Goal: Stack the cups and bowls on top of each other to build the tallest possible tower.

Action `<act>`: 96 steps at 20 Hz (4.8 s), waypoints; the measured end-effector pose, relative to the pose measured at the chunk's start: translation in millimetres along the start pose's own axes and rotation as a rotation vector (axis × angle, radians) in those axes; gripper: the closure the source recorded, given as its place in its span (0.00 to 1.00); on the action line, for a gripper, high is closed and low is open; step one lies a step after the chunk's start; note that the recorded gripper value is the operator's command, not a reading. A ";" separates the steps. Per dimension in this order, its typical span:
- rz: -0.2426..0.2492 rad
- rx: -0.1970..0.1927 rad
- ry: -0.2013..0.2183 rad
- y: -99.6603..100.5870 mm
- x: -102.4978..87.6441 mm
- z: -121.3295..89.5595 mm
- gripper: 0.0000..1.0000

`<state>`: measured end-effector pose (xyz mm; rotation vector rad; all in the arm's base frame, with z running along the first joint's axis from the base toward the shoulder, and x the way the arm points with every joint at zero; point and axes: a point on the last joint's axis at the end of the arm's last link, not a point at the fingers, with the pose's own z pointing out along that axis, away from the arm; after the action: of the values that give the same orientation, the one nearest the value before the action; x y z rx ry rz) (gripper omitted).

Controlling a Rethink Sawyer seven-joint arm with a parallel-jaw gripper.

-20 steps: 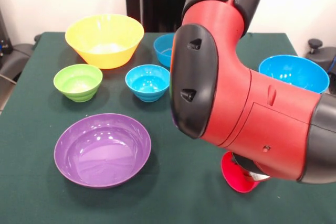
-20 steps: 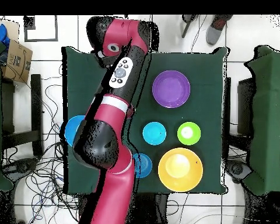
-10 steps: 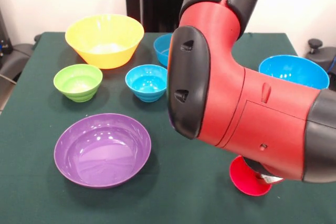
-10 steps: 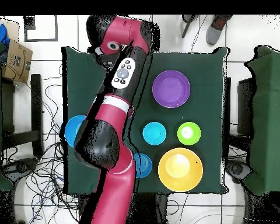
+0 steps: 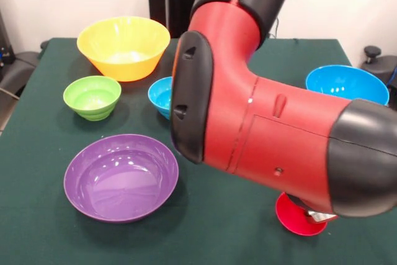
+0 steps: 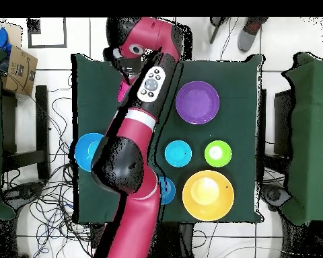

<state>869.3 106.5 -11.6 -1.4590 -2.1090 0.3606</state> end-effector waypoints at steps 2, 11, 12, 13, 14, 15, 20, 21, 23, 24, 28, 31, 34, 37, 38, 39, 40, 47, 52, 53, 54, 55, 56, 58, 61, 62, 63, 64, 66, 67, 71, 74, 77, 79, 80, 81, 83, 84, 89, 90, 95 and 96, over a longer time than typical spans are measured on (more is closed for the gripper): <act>0.001 -0.010 0.013 0.0 -1.9 -2.4 0.00; -0.008 -0.037 0.046 2.4 3.4 -8.3 0.00; -0.009 -0.038 0.048 2.6 4.3 -8.3 0.00; -0.012 -0.040 0.051 3.0 5.9 -8.3 0.00; -0.014 -0.041 0.054 3.3 7.2 -8.4 0.00; -0.015 -0.043 0.056 3.5 8.2 -8.4 0.00; -0.036 -0.055 0.089 6.8 20.7 -5.0 0.00; -0.039 -0.055 0.096 7.8 23.2 -2.6 0.00; -0.045 -0.054 0.105 9.4 27.0 1.6 0.00; -0.051 -0.053 0.116 11.2 31.4 6.3 0.00; -0.069 -0.019 0.119 16.2 46.2 29.6 1.00; -0.074 0.000 0.115 16.0 52.1 34.7 1.00; -0.082 0.022 0.091 14.9 60.8 37.6 1.00; -0.084 0.032 0.075 13.8 64.1 39.1 1.00; -0.084 0.034 0.073 13.5 64.6 39.4 1.00; -0.084 0.035 0.072 13.3 64.8 39.6 1.00; -0.083 0.036 0.069 13.0 65.4 40.1 1.00; -0.083 0.011 0.073 14.3 67.7 37.9 1.00; -0.088 -0.027 0.074 15.0 76.1 35.4 1.00; -0.089 -0.030 0.074 14.8 77.5 35.3 1.00; -0.091 -0.037 0.073 14.1 81.6 35.0 1.00; -0.093 -0.042 0.073 13.8 84.5 34.7 1.00; -0.096 -0.049 0.074 13.2 89.0 33.9 1.00; -0.105 -0.065 0.079 11.9 97.4 30.8 1.00; -0.118 -0.088 0.088 9.0 107.8 22.8 1.00; -0.123 -0.099 0.089 7.1 111.8 17.6 1.00; -0.128 -0.111 0.091 5.2 115.8 12.3 1.00; -0.131 -0.117 0.091 4.0 117.2 9.2 1.00; -0.140 -0.137 0.091 0.7 120.8 -0.3 1.00; -0.144 -0.147 0.092 -0.5 121.8 -4.6 1.00; -0.164 -0.199 0.094 -5.4 124.6 -22.7 1.00; -0.184 -0.240 0.095 -7.5 123.5 -32.5 1.00; -0.208 -0.279 0.086 -8.9 118.2 -39.6 1.00; -0.247 -0.324 0.059 -8.7 109.6 -43.5 1.00; -0.263 -0.339 0.049 -8.2 107.1 -44.4 1.00; -0.290 -0.362 0.030 -7.2 102.7 -44.7 1.00; -0.335 -0.400 0.000 -5.0 95.5 -44.5 1.00; -0.357 -0.419 -0.013 -4.0 92.1 -44.7 1.00; -0.479 -0.515 -0.085 -4.7 68.7 -48.2 1.00; -0.509 -0.532 -0.100 -8.7 59.7 -49.7 1.00; -0.550 -0.548 -0.110 -25.1 41.4 -56.8 1.00; -0.551 -0.549 -0.106 -29.8 38.2 -59.1 1.00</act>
<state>869.9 125.4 62.5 -1.0517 -2.7148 -0.3867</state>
